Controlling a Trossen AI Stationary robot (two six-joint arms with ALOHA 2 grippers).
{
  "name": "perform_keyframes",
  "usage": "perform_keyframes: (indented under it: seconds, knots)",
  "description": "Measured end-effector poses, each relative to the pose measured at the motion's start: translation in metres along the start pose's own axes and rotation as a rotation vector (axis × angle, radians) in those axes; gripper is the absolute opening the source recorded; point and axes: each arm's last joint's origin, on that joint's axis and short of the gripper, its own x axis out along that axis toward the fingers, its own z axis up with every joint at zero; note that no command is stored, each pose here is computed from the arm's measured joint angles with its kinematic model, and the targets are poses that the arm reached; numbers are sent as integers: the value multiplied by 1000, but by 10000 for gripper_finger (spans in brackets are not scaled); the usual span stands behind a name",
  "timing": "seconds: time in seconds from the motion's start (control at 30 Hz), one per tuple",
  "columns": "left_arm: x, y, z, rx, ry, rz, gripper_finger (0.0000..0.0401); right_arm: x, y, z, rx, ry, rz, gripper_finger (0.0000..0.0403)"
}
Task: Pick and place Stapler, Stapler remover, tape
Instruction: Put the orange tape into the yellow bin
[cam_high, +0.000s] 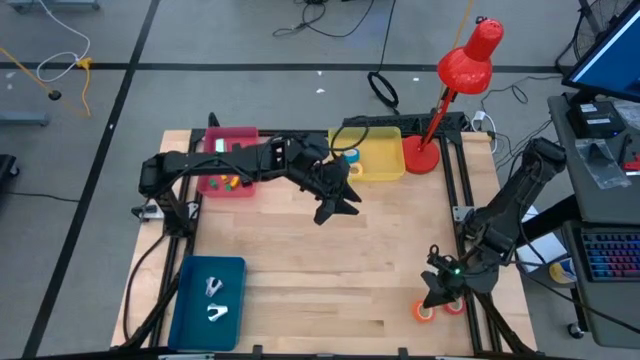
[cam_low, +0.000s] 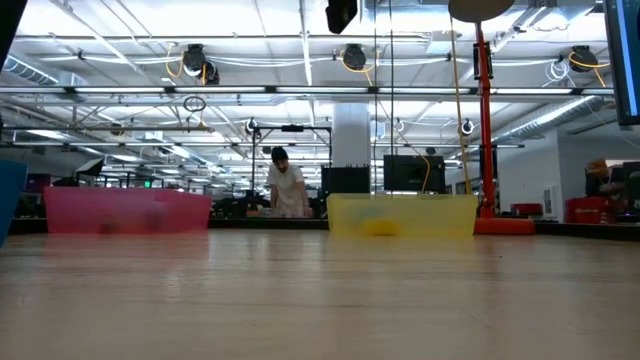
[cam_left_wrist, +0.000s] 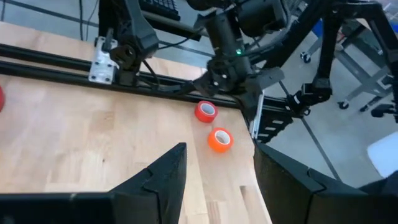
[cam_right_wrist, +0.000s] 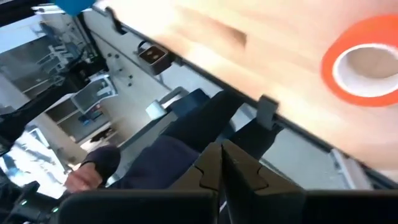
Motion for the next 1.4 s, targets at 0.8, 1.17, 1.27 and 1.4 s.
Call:
perform_keyframes:
  seconds: [0.8, 1.17, 1.27, 1.4]
  knots:
    - [6, -13, -4, 134, 19, -23, 186, 19, 20, -28, -55, -203, -611, 0]
    - [29, -19, -32, 175, 7, 20, 186, 25, 10, -21, -157, -185, -633, 0]
    - [39, -16, -49, 132, -6, 7, 186, 31, 3, -15, -156, -173, -617, 0]
    - [34, -19, -65, 96, -39, -11, 186, 43, -7, -9, -157, -119, -547, 1]
